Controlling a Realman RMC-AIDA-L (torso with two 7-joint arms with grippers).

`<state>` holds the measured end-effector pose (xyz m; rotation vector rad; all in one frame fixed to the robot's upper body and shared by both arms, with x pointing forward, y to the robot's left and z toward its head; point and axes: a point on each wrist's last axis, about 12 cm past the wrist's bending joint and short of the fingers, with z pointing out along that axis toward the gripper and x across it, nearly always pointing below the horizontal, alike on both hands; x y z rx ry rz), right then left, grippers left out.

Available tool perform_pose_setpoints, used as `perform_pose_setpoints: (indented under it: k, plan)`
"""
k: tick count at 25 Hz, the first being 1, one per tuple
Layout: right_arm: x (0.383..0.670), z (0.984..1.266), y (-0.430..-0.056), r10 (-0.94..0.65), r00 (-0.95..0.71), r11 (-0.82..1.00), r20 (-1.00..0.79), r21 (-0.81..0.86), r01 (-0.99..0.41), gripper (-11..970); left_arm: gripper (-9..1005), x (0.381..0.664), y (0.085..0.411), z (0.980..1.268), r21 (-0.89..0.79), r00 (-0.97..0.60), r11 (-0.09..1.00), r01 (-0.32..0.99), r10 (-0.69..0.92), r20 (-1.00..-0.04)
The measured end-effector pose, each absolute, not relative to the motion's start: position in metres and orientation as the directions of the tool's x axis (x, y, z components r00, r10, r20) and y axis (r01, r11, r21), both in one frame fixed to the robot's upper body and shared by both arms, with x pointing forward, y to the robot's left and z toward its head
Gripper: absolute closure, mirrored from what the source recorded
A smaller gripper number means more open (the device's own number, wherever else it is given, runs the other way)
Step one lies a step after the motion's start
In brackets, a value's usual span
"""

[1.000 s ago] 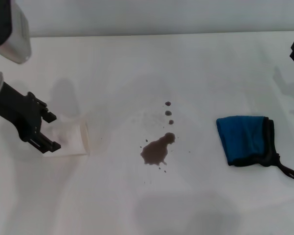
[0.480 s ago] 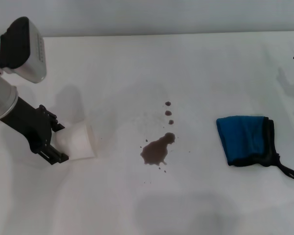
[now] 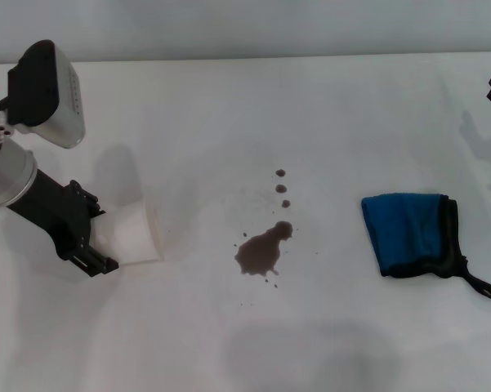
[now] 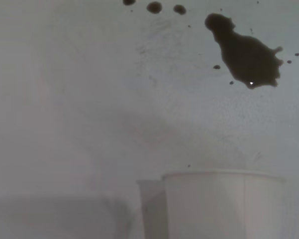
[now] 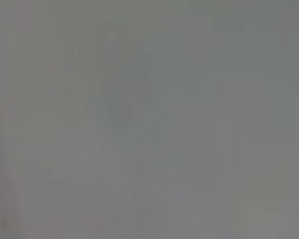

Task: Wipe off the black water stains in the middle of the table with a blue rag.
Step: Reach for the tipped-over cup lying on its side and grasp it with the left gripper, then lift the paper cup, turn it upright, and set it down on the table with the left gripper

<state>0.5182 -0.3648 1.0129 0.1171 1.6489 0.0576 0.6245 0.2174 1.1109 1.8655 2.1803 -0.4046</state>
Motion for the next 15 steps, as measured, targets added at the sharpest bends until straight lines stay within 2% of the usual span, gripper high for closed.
perform_pose_setpoints:
  k: [5,10,15]
  plan:
    - [0.5177,1.0122,-0.3643,0.113,-0.081,0.993,-0.990,0.110,0.042,105,160,0.6248,0.2180,1.1107,-0.049,-0.156,0.148,0.988,0.921,-0.358]
    - [0.5175,1.0118,-0.3640,0.114,-0.083,0.993,-0.990,0.111,0.042,106,238,0.6270,0.2187,1.1117,-0.034,-0.164,0.163,0.986,0.915,-0.368]
    - [0.5173,1.0118,-0.3640,0.113,-0.083,0.993,-0.990,0.110,0.040,106,291,0.6308,0.2149,1.1138,-0.006,-0.172,0.191,0.982,0.871,-0.460]
